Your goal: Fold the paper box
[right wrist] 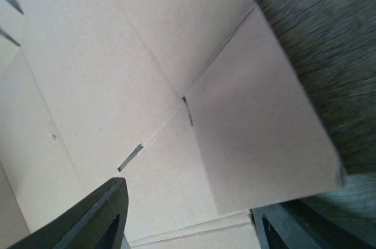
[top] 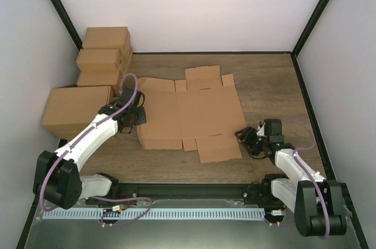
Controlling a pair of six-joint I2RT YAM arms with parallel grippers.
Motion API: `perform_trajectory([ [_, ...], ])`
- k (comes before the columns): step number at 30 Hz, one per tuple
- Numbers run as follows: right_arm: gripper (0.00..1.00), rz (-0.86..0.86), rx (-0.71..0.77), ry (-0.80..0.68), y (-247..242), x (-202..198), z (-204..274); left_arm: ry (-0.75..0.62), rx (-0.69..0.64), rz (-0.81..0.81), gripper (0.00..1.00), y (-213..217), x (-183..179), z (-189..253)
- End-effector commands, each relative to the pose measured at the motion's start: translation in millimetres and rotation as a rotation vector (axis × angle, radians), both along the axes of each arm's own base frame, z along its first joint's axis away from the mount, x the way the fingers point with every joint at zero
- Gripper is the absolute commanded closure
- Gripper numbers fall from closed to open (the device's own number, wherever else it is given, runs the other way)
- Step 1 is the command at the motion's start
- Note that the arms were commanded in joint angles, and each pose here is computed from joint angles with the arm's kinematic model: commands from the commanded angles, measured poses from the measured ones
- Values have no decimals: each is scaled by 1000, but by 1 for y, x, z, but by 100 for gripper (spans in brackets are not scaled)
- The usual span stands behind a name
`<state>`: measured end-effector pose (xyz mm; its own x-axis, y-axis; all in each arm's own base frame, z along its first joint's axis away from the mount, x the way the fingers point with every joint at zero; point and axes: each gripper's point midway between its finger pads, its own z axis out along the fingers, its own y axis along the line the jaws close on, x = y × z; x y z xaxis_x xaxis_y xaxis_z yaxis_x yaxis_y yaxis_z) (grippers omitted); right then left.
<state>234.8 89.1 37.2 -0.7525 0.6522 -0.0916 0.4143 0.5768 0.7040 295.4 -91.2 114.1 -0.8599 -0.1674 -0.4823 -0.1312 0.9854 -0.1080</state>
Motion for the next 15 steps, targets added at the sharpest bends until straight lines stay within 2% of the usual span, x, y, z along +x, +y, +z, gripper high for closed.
perform_trajectory([
  [1,41,26,11,-148,3,12,24,-3,-10,-19,96,-5,2,-4],
  [5,45,-32,-34,-142,-8,16,22,0,-16,-27,96,-7,3,-5],
  [11,45,-64,-24,-61,-9,22,12,9,-17,-33,96,-8,2,-8],
  [15,48,-86,-23,-40,-11,28,10,7,-18,-35,96,-9,2,-7],
])
